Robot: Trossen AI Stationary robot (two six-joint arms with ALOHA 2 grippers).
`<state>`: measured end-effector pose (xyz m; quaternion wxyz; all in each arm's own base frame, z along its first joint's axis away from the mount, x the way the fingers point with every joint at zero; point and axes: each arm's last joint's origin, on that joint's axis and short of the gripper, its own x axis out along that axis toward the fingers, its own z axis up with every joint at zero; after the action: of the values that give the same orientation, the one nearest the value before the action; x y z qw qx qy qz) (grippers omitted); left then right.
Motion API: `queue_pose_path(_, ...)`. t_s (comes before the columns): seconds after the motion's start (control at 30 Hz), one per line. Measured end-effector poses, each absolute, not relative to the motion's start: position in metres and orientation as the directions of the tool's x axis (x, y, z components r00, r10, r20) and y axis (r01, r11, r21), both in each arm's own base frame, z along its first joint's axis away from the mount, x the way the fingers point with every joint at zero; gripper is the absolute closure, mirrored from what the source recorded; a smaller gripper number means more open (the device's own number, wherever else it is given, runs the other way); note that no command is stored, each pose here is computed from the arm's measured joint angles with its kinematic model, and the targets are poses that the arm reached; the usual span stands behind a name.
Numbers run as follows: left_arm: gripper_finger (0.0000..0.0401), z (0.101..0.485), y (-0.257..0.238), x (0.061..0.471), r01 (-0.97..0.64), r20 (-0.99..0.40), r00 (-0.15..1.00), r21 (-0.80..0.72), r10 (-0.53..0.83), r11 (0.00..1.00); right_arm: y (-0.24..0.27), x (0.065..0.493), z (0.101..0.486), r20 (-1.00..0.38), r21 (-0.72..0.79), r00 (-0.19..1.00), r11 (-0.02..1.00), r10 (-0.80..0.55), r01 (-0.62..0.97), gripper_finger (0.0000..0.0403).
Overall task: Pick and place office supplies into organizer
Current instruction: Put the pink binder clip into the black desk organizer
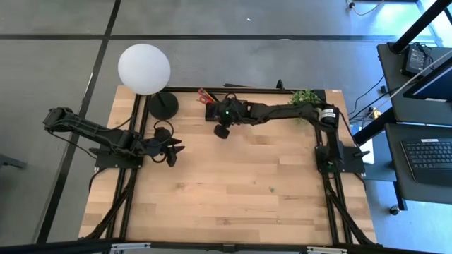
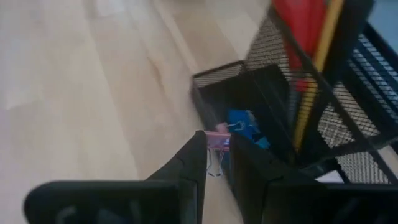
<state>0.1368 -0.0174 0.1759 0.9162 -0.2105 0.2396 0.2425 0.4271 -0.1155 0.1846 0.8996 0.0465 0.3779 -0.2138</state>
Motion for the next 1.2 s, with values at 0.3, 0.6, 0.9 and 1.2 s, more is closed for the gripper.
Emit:
queue_pose_path(0.3,0.0242,0.176,-0.017,0.137,-0.546,-0.543,0.766,-0.267,0.344,0.794,-0.145,0.419,0.183,-0.699,-0.036,0.6,0.857,-0.389,0.514,0.0341)
queue_pose_path(0.6,0.0242,0.175,-0.017,0.136,-0.548,-0.548,0.762,-0.262,0.345,0.794,-0.154,0.419,0.17,-0.724,0.012,0.595,0.856,-0.349,0.517,0.0341)
queue_pose_path(0.9,0.0242,0.174,-0.017,0.136,-0.551,-0.557,0.755,-0.252,0.347,0.795,-0.154,0.421,0.162,-0.725,0.014,0.598,0.861,-0.342,0.509,0.0341)
queue_pose_path(1.2,0.0242,0.174,-0.017,0.135,-0.551,-0.557,0.755,-0.252,0.347,0.795,-0.157,0.421,0.163,-0.715,0.017,0.606,0.858,-0.349,0.514,0.034)
